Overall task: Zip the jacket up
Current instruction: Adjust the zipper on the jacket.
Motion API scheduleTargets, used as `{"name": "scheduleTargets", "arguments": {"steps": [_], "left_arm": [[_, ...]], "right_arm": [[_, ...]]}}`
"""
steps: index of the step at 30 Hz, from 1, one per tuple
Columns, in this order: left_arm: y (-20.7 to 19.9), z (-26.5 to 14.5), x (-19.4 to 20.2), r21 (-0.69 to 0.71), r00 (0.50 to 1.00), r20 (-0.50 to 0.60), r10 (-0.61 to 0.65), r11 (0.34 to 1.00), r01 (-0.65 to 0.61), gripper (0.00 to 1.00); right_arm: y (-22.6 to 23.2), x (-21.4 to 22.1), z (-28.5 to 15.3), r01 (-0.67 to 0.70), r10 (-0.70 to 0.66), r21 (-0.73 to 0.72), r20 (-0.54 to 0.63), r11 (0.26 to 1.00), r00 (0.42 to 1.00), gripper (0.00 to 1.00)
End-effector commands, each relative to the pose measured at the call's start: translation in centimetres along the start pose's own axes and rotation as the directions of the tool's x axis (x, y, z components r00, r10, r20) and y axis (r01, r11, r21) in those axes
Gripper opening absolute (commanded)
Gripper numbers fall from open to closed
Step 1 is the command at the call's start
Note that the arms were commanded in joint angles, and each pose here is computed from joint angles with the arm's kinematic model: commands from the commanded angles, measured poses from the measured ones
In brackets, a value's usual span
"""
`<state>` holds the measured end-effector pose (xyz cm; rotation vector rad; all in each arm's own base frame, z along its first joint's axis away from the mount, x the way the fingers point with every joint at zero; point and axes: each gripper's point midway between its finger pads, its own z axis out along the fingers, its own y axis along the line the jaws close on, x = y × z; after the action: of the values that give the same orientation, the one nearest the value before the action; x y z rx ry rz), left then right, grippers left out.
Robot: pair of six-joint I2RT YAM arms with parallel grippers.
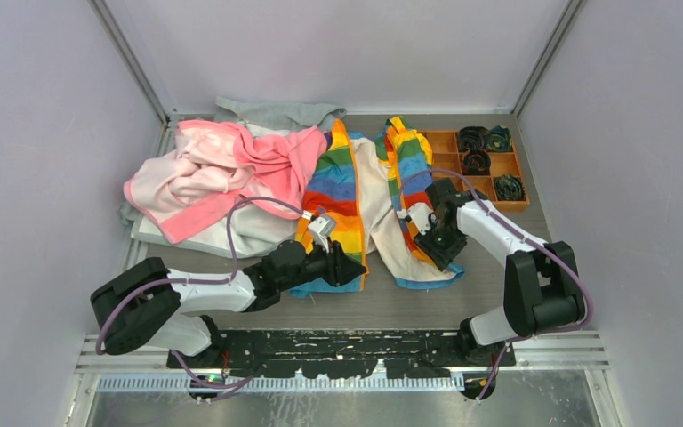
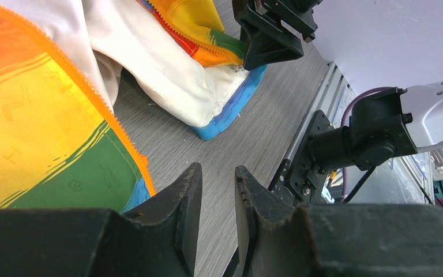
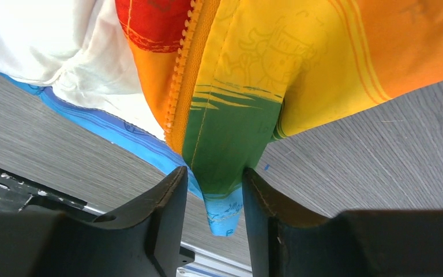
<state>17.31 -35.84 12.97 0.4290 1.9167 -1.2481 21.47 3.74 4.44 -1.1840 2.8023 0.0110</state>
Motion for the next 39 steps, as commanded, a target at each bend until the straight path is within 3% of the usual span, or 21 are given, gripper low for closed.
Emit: {"name": "scheduleTargets", "arguments": {"steps": [1,19,26,30,33,35,39], "left_arm": [[-1.7,-0.1,-2.7,0.048,0.995,0.095,0.027,0.998,-0.032,0.28],[-2.1,-1.0,-4.1,0.019,0.992,0.117,0.044,0.999,-0.046,0.31],[-1.6,-2.7,-4.2,-0.047,0.995,0.073,0.065,0.997,-0.061,0.55],[-1.5,-4.0,-2.6,-0.048,0.999,-0.003,0.048,0.998,-0.049,0.56],[-1.7,-5.3,-1.4,-0.043,0.999,-0.04,0.011,0.999,-0.012,0.54],[-1.5,-6.0,-0.7,-0.078,0.998,-0.056,0.016,0.997,-0.02,0.54],[-1.3,-6.8,0.2,-0.189,0.988,-0.085,0.128,0.972,-0.142,0.54]], "right_arm": [[0.5,-0.6,-1.0,0.006,-0.005,-0.01,0.051,1.0,0.999,0.46],[0.8,-1.8,-3.5,0.014,-0.01,-0.02,0.2,1.0,0.98,0.56],[1.2,-4.9,-8.0,0.046,-0.031,-0.024,0.419,0.999,0.907,0.62],[3.2,-8.5,-12.3,0.116,-0.025,-0.117,0.592,0.986,0.805,0.68],[5.3,-10.9,-14.8,0.181,0.032,-0.239,0.68,0.954,0.733,0.82],[7.2,-12.0,-15.6,0.229,0.105,-0.371,0.695,0.9,0.711,0.98],[8.5,-12.6,-15.3,0.256,0.229,-0.548,0.664,0.796,0.712,1.0]]}}
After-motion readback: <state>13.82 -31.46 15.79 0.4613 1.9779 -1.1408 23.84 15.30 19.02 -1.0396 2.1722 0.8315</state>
